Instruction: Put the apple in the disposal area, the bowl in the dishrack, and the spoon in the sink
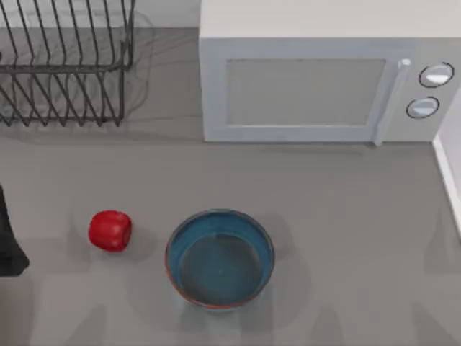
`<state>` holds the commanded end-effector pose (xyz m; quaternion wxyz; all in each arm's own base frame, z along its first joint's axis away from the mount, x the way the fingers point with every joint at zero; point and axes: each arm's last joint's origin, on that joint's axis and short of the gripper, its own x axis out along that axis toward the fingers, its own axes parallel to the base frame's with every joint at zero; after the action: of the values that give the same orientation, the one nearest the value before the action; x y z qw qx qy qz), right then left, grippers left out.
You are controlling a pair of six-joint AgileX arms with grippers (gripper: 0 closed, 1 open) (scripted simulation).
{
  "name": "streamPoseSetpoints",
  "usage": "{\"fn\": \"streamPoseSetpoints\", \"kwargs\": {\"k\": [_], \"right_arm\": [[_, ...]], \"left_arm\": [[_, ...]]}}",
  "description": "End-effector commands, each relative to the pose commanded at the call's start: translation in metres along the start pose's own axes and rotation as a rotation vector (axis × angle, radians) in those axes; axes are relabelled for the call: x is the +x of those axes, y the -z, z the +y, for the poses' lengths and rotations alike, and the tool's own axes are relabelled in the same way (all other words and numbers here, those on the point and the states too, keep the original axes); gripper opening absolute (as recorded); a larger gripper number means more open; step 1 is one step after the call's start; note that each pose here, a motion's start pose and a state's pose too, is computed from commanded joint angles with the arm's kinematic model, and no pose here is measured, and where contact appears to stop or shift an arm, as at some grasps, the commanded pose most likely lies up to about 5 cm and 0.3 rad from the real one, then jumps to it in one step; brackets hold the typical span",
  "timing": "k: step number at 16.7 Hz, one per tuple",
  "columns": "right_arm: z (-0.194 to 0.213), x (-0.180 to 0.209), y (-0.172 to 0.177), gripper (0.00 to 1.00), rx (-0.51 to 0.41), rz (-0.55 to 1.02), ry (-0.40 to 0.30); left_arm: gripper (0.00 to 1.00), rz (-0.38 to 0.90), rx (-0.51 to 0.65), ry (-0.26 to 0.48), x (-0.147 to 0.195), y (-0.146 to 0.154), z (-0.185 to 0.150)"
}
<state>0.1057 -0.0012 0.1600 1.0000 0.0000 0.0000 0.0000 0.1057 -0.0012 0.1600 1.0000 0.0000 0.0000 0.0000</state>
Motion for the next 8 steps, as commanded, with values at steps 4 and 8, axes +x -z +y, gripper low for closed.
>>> {"fn": "streamPoseSetpoints", "kwargs": {"k": [4,8], "right_arm": [[0.000,0.000,0.000,1.00,0.000,0.000,0.000],[0.000,0.000,0.000,1.00,0.000,0.000,0.000]], "left_arm": [[1.00,0.025,-0.004,0.007,0.000,-0.005,-0.001],[1.00,0.186,-0.025,0.046,0.006,-0.031,-0.005]]}}
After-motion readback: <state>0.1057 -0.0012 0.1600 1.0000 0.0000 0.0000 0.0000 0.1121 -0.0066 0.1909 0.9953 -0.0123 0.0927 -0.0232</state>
